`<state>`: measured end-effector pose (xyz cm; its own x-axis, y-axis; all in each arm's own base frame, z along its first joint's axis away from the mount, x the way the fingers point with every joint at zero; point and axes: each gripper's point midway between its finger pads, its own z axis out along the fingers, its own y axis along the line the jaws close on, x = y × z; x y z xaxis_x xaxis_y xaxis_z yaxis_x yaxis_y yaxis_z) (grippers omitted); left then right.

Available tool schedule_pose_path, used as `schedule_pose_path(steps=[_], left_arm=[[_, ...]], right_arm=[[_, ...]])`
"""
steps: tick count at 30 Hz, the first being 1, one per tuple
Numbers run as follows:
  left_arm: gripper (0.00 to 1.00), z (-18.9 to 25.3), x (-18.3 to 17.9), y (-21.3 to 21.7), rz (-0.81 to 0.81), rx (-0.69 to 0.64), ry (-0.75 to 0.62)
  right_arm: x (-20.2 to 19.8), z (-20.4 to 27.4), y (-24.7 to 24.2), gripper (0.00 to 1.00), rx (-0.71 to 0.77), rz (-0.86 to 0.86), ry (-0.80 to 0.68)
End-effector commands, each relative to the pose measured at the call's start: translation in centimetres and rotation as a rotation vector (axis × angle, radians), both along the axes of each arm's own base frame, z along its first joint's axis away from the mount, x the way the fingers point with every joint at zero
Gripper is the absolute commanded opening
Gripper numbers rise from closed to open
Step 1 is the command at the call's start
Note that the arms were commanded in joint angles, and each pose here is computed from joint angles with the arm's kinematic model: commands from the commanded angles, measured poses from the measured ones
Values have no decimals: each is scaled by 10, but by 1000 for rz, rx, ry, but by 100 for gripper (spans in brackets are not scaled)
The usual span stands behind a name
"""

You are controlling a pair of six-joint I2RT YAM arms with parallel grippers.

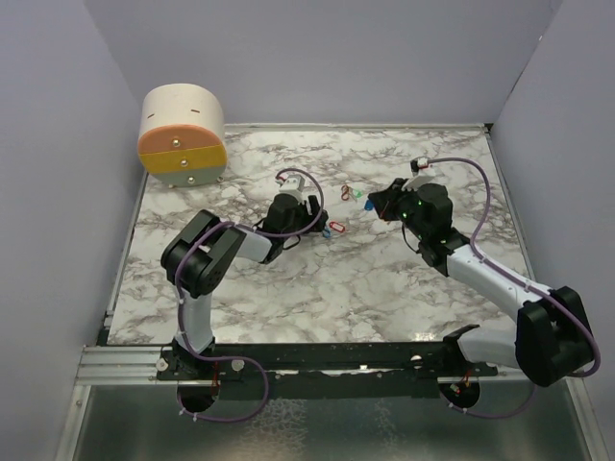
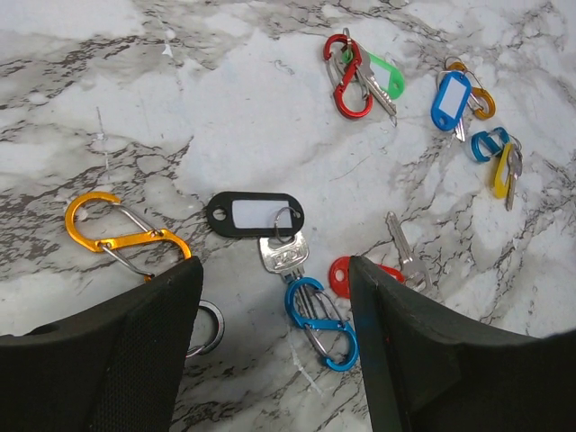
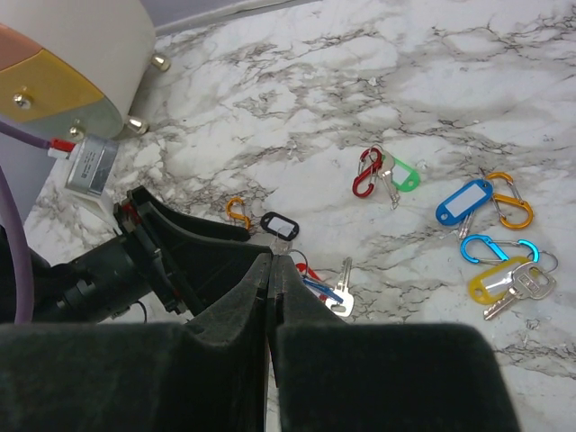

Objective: Put the keys on the keyring

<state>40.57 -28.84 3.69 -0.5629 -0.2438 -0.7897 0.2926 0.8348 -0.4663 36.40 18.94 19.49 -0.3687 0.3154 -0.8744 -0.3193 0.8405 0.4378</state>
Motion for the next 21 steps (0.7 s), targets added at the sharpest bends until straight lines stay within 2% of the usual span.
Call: schedule_pose_path(steps=[1,10,17,21], left_arm=[[69,-36,-27,24,15,61,140],[69,-28,-50,42,28,85,163],[69,2,-54,69,107,138,111],[69,27,-55,76,137,113,54]], right_arm=[[4,-2,-1,1,-10,-15,-5],[4,-4,0,1,-7,-9,1],[3,-2,1,1,-1,-3,-2],[1,-2,1,1,0,0,-2]])
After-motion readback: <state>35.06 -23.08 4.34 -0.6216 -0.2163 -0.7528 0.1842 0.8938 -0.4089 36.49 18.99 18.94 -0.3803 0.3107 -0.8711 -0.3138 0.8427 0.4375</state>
